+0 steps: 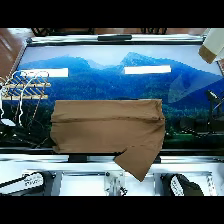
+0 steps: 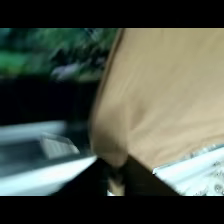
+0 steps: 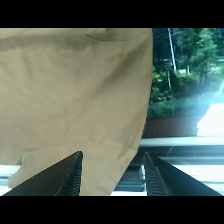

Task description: Fold the shirts.

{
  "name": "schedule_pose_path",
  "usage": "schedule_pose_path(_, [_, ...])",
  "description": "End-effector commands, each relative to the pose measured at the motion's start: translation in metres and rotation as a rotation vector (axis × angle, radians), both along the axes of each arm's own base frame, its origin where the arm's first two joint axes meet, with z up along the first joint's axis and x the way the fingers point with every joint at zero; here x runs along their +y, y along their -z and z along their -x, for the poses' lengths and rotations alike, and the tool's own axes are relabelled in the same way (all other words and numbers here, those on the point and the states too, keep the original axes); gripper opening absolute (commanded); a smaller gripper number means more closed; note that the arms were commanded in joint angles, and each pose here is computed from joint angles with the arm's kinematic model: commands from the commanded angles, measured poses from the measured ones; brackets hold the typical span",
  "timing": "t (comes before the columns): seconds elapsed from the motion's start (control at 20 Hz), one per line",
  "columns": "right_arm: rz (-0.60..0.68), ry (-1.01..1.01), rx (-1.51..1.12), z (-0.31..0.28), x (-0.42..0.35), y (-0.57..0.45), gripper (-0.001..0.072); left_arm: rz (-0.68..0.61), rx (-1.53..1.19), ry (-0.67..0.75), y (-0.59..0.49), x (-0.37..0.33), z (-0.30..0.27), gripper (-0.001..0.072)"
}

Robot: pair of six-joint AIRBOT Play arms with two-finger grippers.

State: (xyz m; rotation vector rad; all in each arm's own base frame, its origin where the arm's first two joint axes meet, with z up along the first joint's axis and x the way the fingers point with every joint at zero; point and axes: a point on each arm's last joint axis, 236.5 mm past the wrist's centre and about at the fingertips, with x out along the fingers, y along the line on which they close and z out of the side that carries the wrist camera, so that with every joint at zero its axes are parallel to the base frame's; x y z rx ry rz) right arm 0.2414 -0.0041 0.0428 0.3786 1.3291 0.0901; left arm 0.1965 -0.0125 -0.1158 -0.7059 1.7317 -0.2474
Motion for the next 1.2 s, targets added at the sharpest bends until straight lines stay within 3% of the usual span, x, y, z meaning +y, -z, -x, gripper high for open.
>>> schedule_pose_path(0.0, [-0.021,-0.022,0.078,0.019,0.006,0.014,0.0498,0.011,-0.039,-0.018,0.000,-0.010,-0.014,0.0040])
schedule_pose_path(0.25, [-0.165,-0.056,0.328,0.093,0.043,0.097,0.0498,0.004,-0.059,-0.015,-0.004,-0.009,-0.016,0.0040])
schedule_pose_path(0.65, [-0.188,0.093,0.356,0.091,0.047,0.130,0.0498,0.002,-0.096,-0.025,-0.013,-0.010,-0.022,0.0040])
schedule_pose_path(1.15, [-0.312,0.146,0.476,0.098,0.068,0.161,0.0497,0.003,-0.099,-0.029,-0.013,-0.010,-0.023,0.0040])
